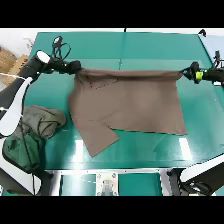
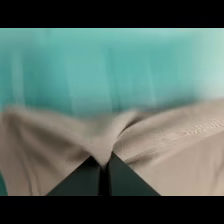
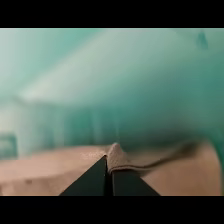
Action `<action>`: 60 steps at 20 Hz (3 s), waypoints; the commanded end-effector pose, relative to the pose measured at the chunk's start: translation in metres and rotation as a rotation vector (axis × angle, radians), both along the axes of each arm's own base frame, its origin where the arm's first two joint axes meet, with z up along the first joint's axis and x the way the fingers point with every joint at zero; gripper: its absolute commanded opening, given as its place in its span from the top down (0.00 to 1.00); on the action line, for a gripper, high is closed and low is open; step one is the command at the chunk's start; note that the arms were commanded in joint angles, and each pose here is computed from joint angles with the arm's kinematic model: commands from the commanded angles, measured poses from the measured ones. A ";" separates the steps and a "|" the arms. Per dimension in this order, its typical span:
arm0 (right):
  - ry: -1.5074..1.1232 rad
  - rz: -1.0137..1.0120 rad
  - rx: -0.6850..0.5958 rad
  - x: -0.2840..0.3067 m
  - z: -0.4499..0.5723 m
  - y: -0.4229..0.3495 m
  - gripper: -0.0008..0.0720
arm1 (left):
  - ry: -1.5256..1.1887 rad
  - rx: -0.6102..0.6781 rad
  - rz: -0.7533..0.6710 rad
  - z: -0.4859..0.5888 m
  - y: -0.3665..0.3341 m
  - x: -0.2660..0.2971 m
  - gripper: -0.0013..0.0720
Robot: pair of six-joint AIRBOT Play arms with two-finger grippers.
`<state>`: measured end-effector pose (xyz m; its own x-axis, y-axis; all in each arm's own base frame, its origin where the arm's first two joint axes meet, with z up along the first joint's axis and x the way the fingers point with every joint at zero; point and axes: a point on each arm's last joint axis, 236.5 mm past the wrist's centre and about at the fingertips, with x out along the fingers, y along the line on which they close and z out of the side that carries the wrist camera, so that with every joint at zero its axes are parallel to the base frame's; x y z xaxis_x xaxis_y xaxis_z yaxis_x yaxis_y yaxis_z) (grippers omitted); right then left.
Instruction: Fold the shirts.
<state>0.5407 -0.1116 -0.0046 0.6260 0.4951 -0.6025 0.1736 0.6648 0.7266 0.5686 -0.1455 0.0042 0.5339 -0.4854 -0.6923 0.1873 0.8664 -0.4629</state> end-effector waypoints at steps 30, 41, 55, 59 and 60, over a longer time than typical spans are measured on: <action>0.801 -0.120 -0.193 -0.273 -0.023 -0.018 0.97 | 0.810 0.108 -0.236 -0.040 0.029 -0.285 0.17; 0.746 -0.292 -0.095 -0.354 -0.070 0.060 0.36 | 0.731 -0.213 0.046 -0.112 -0.014 -0.354 0.17; 0.642 -0.372 -0.029 -0.329 -0.083 0.065 0.27 | 0.519 -0.401 -0.024 -0.078 -0.045 -0.307 0.95; 0.648 -0.423 0.075 -0.318 -0.098 0.074 0.27 | 0.508 -0.403 -0.058 -0.073 -0.048 -0.310 0.95; 0.631 -0.429 0.083 -0.312 -0.100 0.073 0.31 | 0.507 -0.403 -0.063 -0.073 -0.048 -0.310 0.95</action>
<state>0.2163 -0.0395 -0.0978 0.2782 0.3359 -0.8999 0.7955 0.4445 0.4119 0.2612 -0.1896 -0.0747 0.1664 -0.7615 -0.6265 -0.1228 0.6144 -0.7794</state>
